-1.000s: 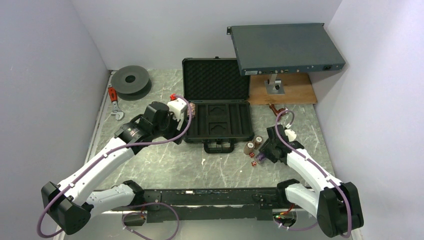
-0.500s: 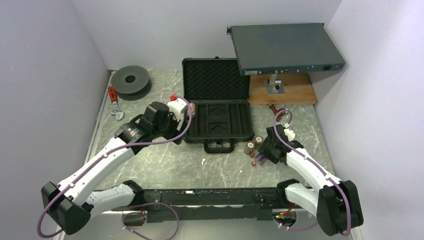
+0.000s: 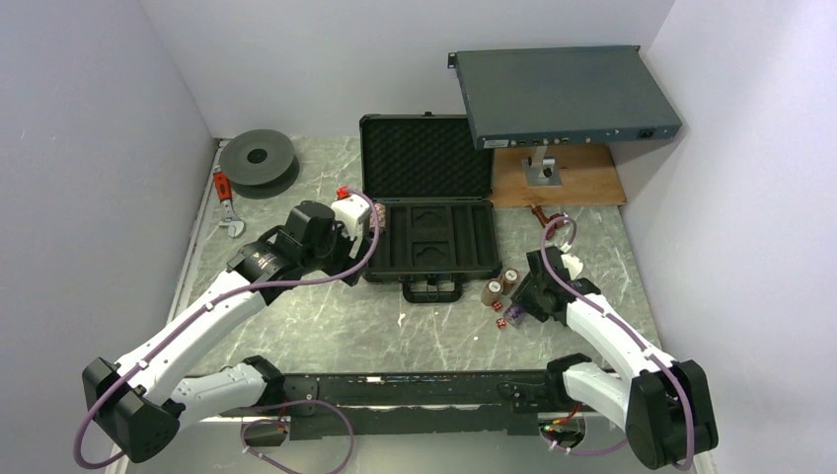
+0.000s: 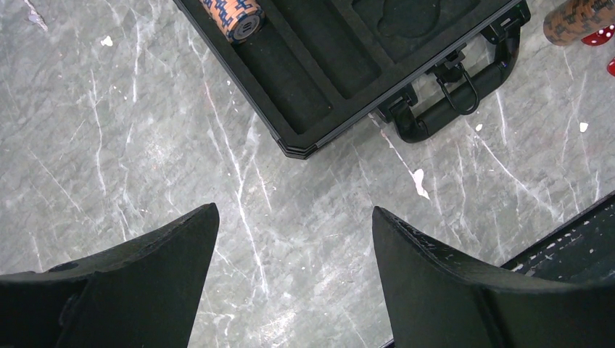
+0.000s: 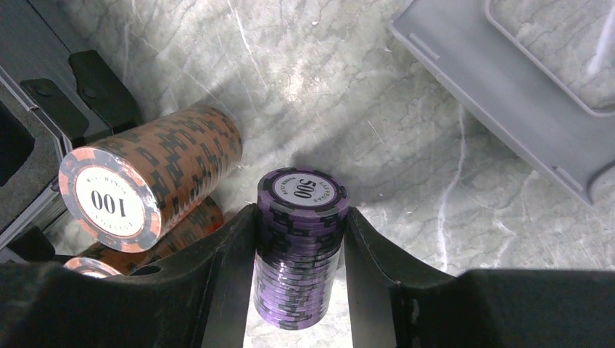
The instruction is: Pack up texas hold em set
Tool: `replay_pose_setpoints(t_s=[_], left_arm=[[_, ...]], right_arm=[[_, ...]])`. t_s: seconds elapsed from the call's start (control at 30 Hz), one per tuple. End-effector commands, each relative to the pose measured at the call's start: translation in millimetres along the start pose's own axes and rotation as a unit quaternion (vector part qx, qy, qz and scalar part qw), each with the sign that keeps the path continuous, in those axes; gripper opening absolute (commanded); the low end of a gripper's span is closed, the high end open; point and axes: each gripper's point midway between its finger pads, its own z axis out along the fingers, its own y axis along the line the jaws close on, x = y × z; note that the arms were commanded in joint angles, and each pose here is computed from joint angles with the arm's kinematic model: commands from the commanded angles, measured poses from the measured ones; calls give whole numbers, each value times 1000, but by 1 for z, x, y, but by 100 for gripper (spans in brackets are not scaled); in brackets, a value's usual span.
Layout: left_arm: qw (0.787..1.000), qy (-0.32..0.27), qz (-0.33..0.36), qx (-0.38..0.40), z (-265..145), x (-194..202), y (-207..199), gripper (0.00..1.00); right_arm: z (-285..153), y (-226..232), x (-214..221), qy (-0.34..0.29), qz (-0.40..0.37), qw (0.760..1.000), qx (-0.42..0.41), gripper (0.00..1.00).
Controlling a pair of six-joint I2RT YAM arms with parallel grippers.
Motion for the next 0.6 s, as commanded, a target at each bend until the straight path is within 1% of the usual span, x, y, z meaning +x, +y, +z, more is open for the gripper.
replay_pose_setpoints(t_s=[0.0,0.1,0.17,0.4,0.57], left_arm=[[1000,-19,7,2,-4,-15,-1,83],[1000,-20,7,4,-5,-15,-2,83],[1000,-20,7,8,-5,-15,-3,83],[1000,-23,7,15,-5,-16,-6,83],[1000,-25,9,15,-5,-17,-5,83]], right_arm=[[-15,6,-19,-31,-4,999,-11,13],[-24,9,-23,-39,-4,999,-20,4],[-30,11,-27,-45,-5,999,-26,0],[-59,22,-46,-80,-14,995,-60,0],[-93,31,-77,-132,-28,988,-72,0]])
